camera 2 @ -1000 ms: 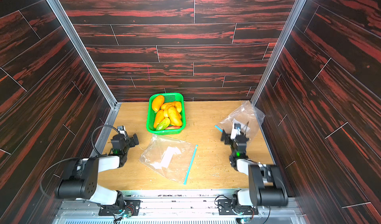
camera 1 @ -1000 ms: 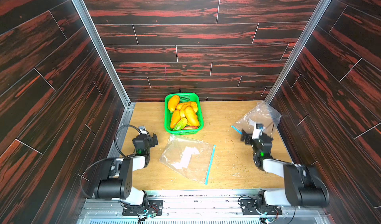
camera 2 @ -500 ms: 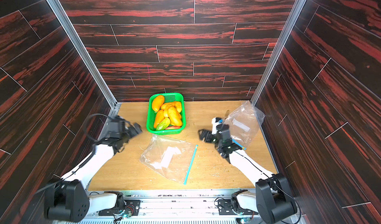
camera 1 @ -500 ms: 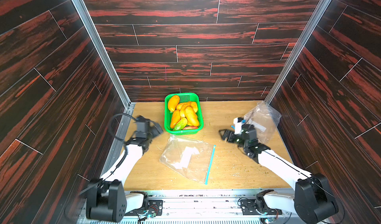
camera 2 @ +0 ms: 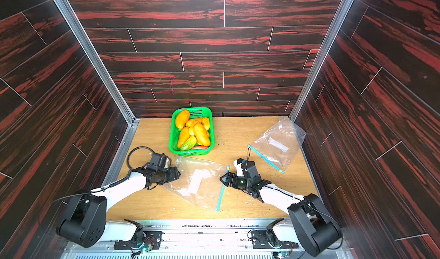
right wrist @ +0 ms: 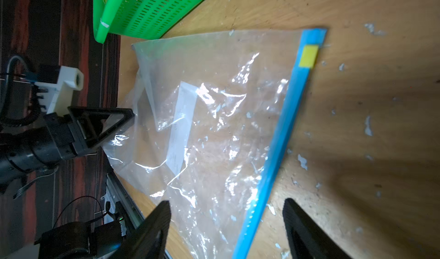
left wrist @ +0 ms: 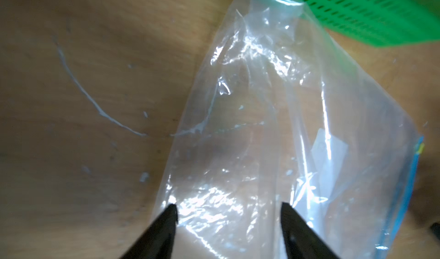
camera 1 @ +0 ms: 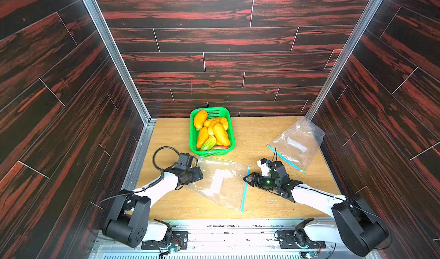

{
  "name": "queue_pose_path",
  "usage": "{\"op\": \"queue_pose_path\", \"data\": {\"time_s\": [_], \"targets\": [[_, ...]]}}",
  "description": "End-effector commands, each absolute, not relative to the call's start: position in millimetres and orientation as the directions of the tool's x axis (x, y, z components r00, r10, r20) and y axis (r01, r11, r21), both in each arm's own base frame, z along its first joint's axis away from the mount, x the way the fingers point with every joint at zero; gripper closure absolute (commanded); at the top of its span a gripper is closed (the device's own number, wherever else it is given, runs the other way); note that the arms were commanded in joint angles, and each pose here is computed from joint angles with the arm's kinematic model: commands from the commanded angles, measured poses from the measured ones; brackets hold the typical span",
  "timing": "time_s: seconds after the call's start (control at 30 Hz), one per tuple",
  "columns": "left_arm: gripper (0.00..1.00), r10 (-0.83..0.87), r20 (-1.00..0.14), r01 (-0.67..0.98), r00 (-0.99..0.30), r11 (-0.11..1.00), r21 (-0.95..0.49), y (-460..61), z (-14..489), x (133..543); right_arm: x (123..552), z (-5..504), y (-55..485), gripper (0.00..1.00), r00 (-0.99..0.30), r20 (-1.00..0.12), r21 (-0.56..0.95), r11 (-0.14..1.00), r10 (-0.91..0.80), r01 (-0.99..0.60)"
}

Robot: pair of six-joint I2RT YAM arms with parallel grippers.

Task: Place the mango in a zip-top bag and seal the zipper
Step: Pick up the zipper food storage bag at the center of the board.

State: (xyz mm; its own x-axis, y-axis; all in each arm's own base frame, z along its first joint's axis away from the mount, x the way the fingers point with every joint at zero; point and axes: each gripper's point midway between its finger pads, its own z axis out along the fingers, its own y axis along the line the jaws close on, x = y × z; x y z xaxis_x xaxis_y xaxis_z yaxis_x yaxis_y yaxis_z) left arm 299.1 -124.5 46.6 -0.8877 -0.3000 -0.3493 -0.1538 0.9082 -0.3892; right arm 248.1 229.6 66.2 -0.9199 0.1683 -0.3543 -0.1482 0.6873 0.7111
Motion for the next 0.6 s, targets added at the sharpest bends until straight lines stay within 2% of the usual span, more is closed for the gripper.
{"op": "queue_pose_path", "data": {"time_s": [0.0,0.13,0.37,0.57], "targets": [[0.47,-0.313,-0.342,-0.143,-0.886,0.886,-0.440,-135.4,47.7,301.3,248.4,64.5,236.7,0.29,-0.926,-0.333,0.738,0.661,0.177,-0.139],[0.60,-0.324,-0.341,-0.152,-0.883,0.883,-0.445,-135.2,44.3,300.2,252.8,55.0,231.4,0.30,-0.927,-0.316,0.714,0.694,0.201,-0.093],[0.63,-0.336,-0.351,-0.173,-0.874,0.890,-0.422,-129.6,38.4,301.8,266.8,41.9,223.7,0.30,-0.920,-0.309,0.665,0.746,0.241,-0.028],[0.65,-0.338,-0.340,-0.170,-0.877,0.882,-0.439,-133.9,35.6,304.1,277.7,44.3,232.5,0.40,-0.916,-0.308,0.688,0.725,0.257,-0.028]]}}
